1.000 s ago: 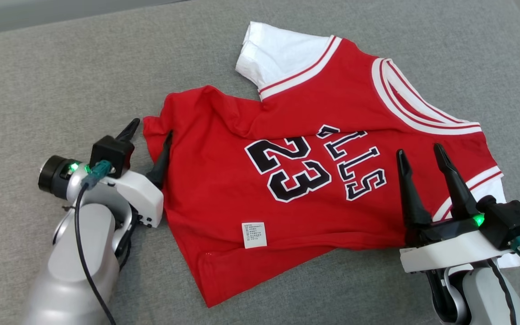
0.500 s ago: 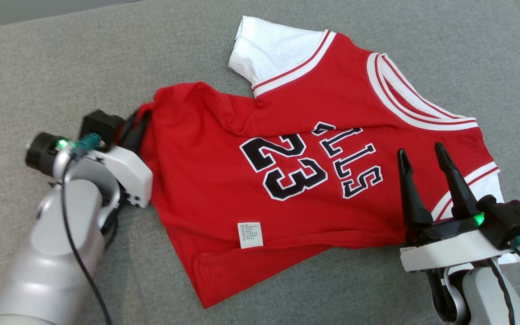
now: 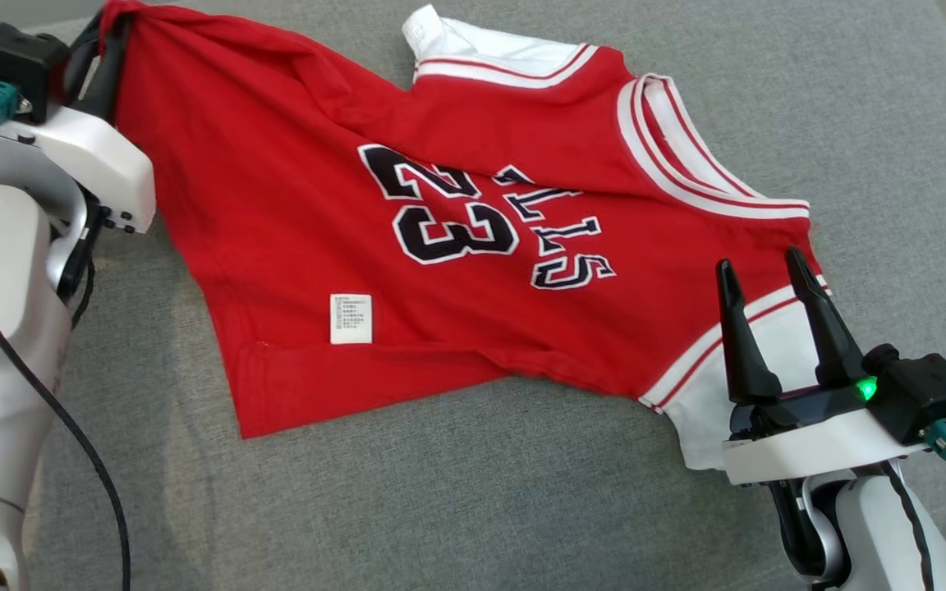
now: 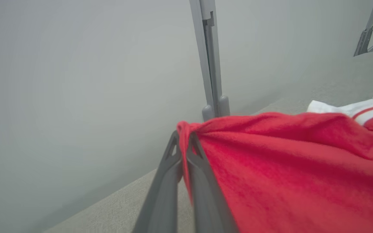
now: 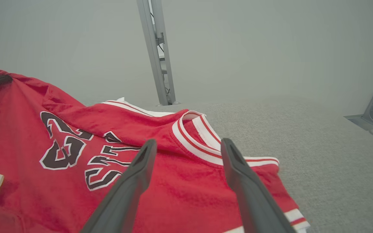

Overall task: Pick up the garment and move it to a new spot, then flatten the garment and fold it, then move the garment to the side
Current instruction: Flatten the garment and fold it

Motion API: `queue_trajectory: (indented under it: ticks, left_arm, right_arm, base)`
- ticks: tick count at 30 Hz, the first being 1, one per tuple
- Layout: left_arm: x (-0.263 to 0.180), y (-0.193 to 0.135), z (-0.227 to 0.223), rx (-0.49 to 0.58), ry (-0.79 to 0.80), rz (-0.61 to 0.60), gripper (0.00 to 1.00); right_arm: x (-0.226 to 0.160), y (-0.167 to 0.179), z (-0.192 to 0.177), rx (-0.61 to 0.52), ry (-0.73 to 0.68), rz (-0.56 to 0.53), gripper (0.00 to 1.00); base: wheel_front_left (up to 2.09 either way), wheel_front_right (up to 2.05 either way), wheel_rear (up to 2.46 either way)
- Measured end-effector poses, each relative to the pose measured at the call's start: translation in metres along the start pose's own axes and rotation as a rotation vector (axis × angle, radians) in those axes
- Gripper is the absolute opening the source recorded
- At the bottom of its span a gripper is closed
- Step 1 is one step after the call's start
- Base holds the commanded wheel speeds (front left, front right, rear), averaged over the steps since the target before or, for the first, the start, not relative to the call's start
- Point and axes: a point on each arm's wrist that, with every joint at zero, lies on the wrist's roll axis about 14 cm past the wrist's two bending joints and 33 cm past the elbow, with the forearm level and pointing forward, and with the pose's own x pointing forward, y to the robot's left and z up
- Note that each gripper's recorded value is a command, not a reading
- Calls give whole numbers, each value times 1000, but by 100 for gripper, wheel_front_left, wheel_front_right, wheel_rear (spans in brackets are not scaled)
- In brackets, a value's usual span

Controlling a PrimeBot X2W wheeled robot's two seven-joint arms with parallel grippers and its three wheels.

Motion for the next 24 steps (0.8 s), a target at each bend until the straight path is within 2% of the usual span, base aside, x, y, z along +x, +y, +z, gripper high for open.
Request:
queue_trajectory:
  ticks: [1, 2, 3, 6, 16, 22, 24]
  left_arm:
    - [1, 3, -3, 3, 20, 4, 0]
    - [2, 4, -13, -8, 68, 11, 91]
    - [0, 4, -27, -32, 135, 16, 100]
    - [-2, -4, -41, -25, 186, -9, 100]
    - [-22, 26, 5, -67, -30, 117, 100]
    - [-65, 42, 42, -123, -171, 216, 100]
    - [-97, 42, 46, -162, -212, 265, 100]
  right_arm:
    - [0, 0, -1, 3, 2, -1, 100]
    - [0, 0, -1, 6, 3, -2, 100]
    - [-1, 0, -1, 8, 4, -2, 100]
    - [-1, 0, -2, 16, 6, -3, 100]
    - [0, 10, 8, 8, -24, 26, 100]
    - [-1, 20, 22, -1, -61, 58, 100]
    - [-2, 25, 30, -11, -83, 82, 100]
  base:
    - [0, 0, 0]
    - [0, 0, 0]
    - [0, 0, 0]
    - [0, 0, 0]
    - [0, 0, 0]
    - [0, 0, 0]
    - [0, 0, 0]
